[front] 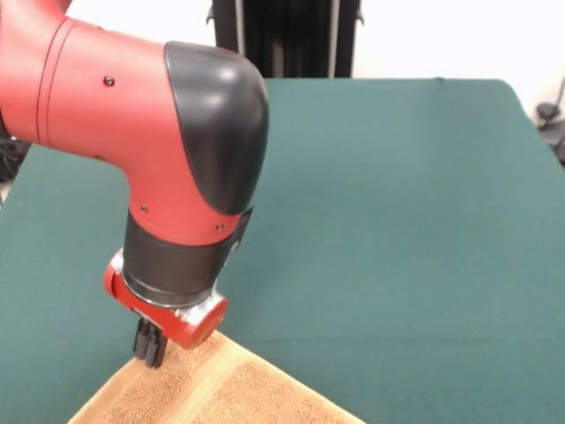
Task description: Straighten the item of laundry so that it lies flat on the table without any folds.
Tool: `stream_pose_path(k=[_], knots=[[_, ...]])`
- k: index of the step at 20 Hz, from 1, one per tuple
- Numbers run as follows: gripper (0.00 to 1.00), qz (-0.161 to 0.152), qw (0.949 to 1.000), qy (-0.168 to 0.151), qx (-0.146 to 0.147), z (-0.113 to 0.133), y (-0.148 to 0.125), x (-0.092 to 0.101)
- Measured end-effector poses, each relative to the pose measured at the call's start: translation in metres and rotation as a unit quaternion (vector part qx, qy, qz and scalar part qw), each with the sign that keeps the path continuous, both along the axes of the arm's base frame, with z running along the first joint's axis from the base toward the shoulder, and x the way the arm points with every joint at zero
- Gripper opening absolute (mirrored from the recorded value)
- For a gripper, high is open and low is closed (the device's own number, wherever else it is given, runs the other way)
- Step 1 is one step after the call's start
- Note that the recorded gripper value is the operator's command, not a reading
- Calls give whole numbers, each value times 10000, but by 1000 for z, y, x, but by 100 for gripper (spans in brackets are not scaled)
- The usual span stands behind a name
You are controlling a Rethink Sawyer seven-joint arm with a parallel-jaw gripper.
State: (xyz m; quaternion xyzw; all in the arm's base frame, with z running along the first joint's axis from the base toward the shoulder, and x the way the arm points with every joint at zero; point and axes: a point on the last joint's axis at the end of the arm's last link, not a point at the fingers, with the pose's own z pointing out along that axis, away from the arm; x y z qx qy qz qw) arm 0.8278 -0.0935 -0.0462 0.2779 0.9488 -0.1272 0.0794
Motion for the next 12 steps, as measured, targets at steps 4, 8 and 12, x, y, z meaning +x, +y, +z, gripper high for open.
stream_pose_path(k=[4, 8, 12], knots=[[0, -136, 9999, -48, 68, -5, -3, 6], [0, -238, 9996, -40, 123, -4, -5, 10], [0, -287, 9994, -41, 186, -3, -4, 11]])
